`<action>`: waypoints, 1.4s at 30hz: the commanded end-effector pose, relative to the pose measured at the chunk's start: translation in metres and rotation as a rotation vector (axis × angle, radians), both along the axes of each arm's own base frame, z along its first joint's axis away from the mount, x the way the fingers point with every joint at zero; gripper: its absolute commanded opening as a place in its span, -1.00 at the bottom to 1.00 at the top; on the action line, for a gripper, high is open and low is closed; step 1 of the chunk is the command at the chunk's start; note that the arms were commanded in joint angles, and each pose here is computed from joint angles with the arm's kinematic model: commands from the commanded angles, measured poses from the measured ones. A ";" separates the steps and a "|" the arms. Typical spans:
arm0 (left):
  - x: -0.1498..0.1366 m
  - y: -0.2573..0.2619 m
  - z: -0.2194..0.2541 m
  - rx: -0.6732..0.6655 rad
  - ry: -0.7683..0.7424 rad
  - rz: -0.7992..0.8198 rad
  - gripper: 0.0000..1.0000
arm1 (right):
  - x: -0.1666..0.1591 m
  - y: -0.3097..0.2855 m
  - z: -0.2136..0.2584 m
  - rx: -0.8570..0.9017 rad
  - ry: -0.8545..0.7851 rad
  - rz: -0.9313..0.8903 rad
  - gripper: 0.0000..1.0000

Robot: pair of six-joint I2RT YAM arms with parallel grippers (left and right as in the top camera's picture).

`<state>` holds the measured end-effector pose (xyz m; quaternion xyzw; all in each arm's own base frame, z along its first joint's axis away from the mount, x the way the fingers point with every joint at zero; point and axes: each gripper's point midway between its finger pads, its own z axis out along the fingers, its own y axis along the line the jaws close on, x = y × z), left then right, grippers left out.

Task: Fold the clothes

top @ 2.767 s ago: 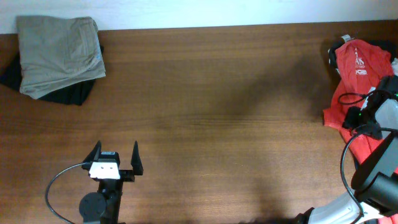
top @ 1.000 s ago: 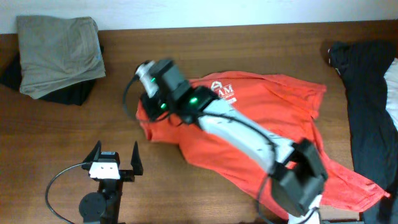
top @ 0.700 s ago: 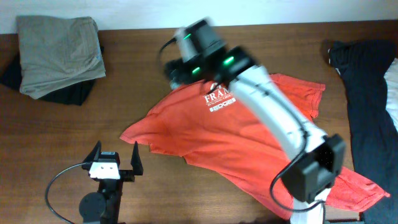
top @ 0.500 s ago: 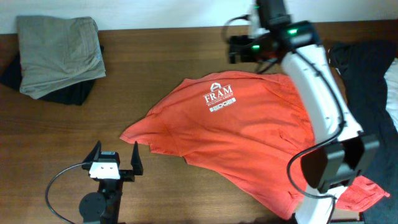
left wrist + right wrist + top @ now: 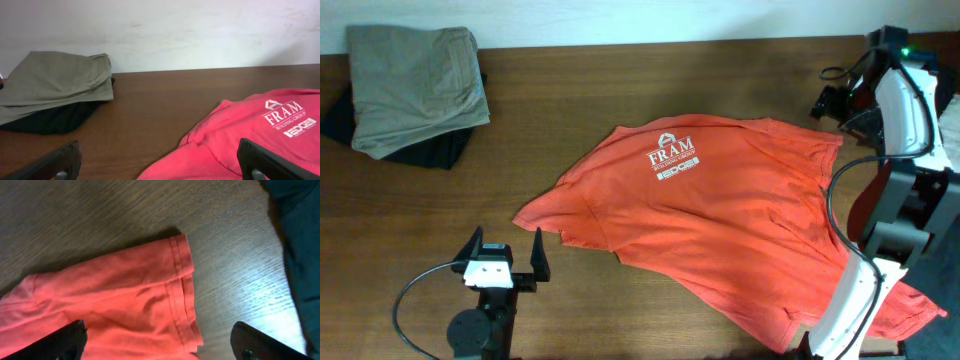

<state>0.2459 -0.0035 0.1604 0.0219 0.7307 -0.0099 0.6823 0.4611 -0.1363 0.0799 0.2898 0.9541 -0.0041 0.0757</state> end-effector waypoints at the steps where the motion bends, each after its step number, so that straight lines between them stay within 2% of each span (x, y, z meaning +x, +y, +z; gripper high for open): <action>1: 0.000 0.001 -0.002 0.015 0.001 0.004 0.98 | -0.001 -0.002 -0.029 0.012 0.052 0.012 0.82; 6: 0.000 0.001 -0.002 0.015 0.001 0.004 0.99 | 0.000 -0.002 -0.060 0.023 0.091 0.015 0.76; 13: 0.000 0.001 -0.002 0.015 0.001 0.004 0.98 | -0.001 -0.002 -0.077 0.028 0.117 0.038 0.74; 14: 0.000 0.001 -0.002 0.015 0.001 0.004 0.98 | -0.001 -0.002 -0.077 0.028 0.117 0.038 0.63; 15: 0.000 0.001 -0.002 0.015 0.001 0.004 0.98 | -0.001 -0.002 -0.077 0.028 0.117 0.038 0.43; 17: 0.000 0.001 -0.002 0.015 0.001 0.004 0.99 | -0.002 -0.002 -0.077 0.029 0.119 0.042 -0.12; 21: 0.000 0.001 -0.002 0.015 0.001 0.004 0.98 | 0.000 -0.001 -0.077 0.027 0.111 0.043 -0.92; 23: 0.000 0.001 -0.002 0.015 0.001 0.004 0.98 | 0.007 0.004 -0.077 0.039 0.086 0.053 -0.92; 25: 0.000 0.001 -0.002 0.015 0.001 0.004 0.98 | 0.028 0.021 -0.074 0.091 0.004 0.077 -0.92; 28: 0.000 0.001 -0.002 0.015 0.001 0.004 0.98 | 0.074 0.069 -0.052 0.215 -0.173 0.114 -0.92; 30: 0.000 0.001 -0.002 0.016 0.001 0.004 0.98 | 0.119 0.128 -0.022 0.252 -0.334 0.161 -0.92; 31: 0.000 0.001 -0.002 0.015 0.001 0.004 0.98 | 0.129 0.147 -0.013 0.266 -0.375 0.188 -0.92; 32: 0.000 0.001 -0.002 0.015 0.001 0.004 0.99 | 0.147 0.192 0.008 0.321 -0.472 0.265 -0.92; 34: 0.000 0.001 -0.002 0.015 0.001 0.004 0.98 | 0.162 0.265 0.041 0.408 -0.590 0.355 -0.92; 36: 0.000 0.001 -0.002 0.015 0.001 0.004 0.99 | 0.160 0.347 0.075 0.469 -0.690 0.483 -0.92; 38: 0.000 0.001 -0.002 0.015 0.001 0.004 0.98 | 0.142 0.422 0.107 0.515 -0.757 0.609 -0.92; 42: 0.000 0.001 -0.002 0.015 0.001 0.004 0.98 | 0.082 0.534 0.138 0.589 -0.796 0.821 -0.92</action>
